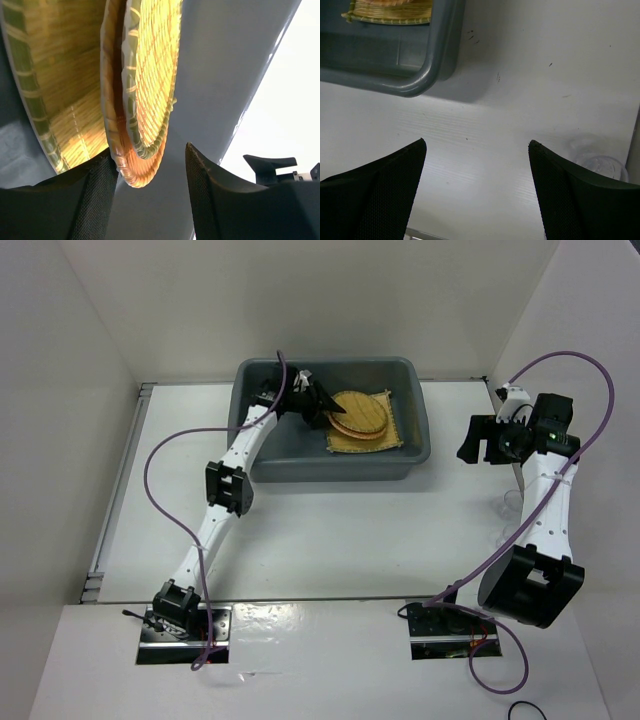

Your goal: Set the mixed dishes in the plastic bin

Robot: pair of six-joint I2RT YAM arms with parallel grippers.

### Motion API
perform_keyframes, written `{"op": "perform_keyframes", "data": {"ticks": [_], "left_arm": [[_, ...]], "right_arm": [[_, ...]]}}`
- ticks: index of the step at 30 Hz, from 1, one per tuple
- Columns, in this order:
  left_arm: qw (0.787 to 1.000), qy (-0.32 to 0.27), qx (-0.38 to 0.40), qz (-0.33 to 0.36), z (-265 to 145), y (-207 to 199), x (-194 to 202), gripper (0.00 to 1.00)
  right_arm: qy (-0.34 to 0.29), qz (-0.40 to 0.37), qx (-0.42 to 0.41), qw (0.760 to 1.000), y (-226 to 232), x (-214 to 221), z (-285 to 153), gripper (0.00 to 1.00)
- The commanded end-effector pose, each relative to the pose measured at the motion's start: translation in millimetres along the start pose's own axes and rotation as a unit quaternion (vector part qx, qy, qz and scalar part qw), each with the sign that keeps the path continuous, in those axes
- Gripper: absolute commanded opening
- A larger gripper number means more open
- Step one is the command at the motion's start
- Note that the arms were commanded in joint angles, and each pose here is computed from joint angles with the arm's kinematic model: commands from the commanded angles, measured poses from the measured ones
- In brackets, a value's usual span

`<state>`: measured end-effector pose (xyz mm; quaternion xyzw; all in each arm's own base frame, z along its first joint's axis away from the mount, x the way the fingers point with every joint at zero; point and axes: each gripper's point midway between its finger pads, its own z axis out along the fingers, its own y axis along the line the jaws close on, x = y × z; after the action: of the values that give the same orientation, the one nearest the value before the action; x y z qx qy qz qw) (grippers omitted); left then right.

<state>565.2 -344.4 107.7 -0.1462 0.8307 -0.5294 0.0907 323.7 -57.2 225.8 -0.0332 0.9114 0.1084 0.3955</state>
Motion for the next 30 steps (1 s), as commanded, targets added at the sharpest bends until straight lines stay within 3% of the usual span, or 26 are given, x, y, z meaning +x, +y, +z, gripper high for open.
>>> {"op": "perform_keyframes", "data": {"ticks": [1, 10, 13, 17, 20, 23, 30], "left_arm": [[0.999, 0.038, 0.007, 0.006, 2.9, 1.6, 18.1, 0.61], [0.99, 0.026, -0.137, -0.01, -13.5, 72.5, 21.4, 0.71], [0.984, 0.013, -0.18, 0.0, -23.7, 82.8, 21.0, 0.78], [0.973, -0.048, -0.223, 0.042, -51.9, 69.5, 0.0, 0.85], [0.971, -0.087, -0.202, 0.091, -69.8, 35.2, -17.4, 0.86], [0.982, -0.067, -0.124, 0.128, -66.7, -3.4, -12.1, 0.96], [0.985, -0.042, -0.089, 0.139, -68.6, -19.0, -1.7, 1.0]], "right_arm": [[-0.01, -0.012, 0.012, 1.0, -1.8, -8.3, -7.2, 0.87], [0.005, -0.065, 0.076, 0.995, -11.6, -21.1, -15.1, 0.89], [0.018, -0.069, 0.09, 0.993, -13.9, -17.2, -18.2, 0.89], [0.023, -0.063, 0.115, 0.991, -17.7, -15.7, -28.6, 0.89], [0.035, -0.045, 0.172, 0.983, -36.4, -10.4, -33.5, 0.9], [0.061, -0.041, 0.216, 0.974, -52.6, 3.9, -34.7, 0.9], [0.164, -0.05, 0.256, 0.951, -77.3, 62.9, -20.3, 0.92]]}}
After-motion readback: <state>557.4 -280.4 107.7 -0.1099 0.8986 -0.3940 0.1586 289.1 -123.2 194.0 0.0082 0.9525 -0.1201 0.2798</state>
